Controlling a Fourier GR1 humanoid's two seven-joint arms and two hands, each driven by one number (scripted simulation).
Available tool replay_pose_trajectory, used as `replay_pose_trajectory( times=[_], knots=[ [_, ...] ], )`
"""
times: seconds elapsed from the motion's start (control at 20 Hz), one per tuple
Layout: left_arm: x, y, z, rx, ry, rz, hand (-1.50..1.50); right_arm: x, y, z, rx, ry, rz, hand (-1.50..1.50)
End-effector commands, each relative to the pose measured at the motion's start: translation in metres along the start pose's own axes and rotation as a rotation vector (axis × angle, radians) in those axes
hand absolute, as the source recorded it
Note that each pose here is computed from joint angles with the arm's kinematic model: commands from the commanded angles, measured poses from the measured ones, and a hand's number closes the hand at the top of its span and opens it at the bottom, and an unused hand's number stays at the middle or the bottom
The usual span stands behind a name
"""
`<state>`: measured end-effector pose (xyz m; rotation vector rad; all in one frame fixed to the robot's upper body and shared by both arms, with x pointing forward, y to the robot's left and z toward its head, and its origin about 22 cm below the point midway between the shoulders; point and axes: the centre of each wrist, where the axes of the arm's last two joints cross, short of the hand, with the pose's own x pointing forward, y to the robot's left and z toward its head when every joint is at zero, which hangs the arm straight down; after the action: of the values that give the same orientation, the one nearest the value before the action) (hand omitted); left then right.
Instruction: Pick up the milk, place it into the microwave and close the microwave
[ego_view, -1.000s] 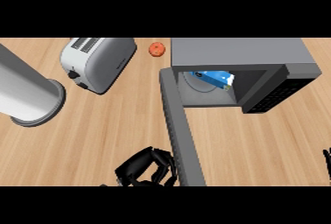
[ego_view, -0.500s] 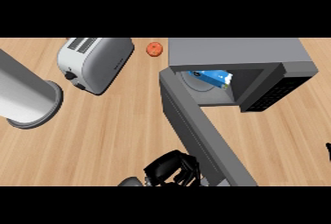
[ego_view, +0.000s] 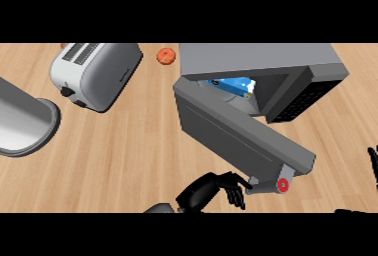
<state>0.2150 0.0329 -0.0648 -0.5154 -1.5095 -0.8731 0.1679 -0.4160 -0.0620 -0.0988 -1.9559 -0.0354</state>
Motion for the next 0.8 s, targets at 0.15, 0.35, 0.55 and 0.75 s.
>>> replay_pose_trajectory(
  times=[0.15, 0.35, 0.55, 0.75],
  knots=[
    [0.034, -0.002, -0.029, 0.029, -0.061, 0.006, 1.50, 0.011, 0.009, -0.022, 0.083, -0.068, -0.079, -1.50],
    [0.042, 0.012, -0.042, 0.103, -0.077, -0.005, 1.50, 0.017, 0.015, -0.028, 0.139, -0.054, -0.090, -1.50],
    [0.066, 0.029, -0.061, 0.173, -0.182, -0.049, 1.50, 0.026, 0.009, -0.039, 0.195, -0.061, -0.084, -1.50],
    [0.078, 0.042, -0.075, 0.211, -0.181, -0.062, 1.50, 0.034, 0.010, -0.056, 0.225, -0.068, -0.079, -1.50]
  ],
)
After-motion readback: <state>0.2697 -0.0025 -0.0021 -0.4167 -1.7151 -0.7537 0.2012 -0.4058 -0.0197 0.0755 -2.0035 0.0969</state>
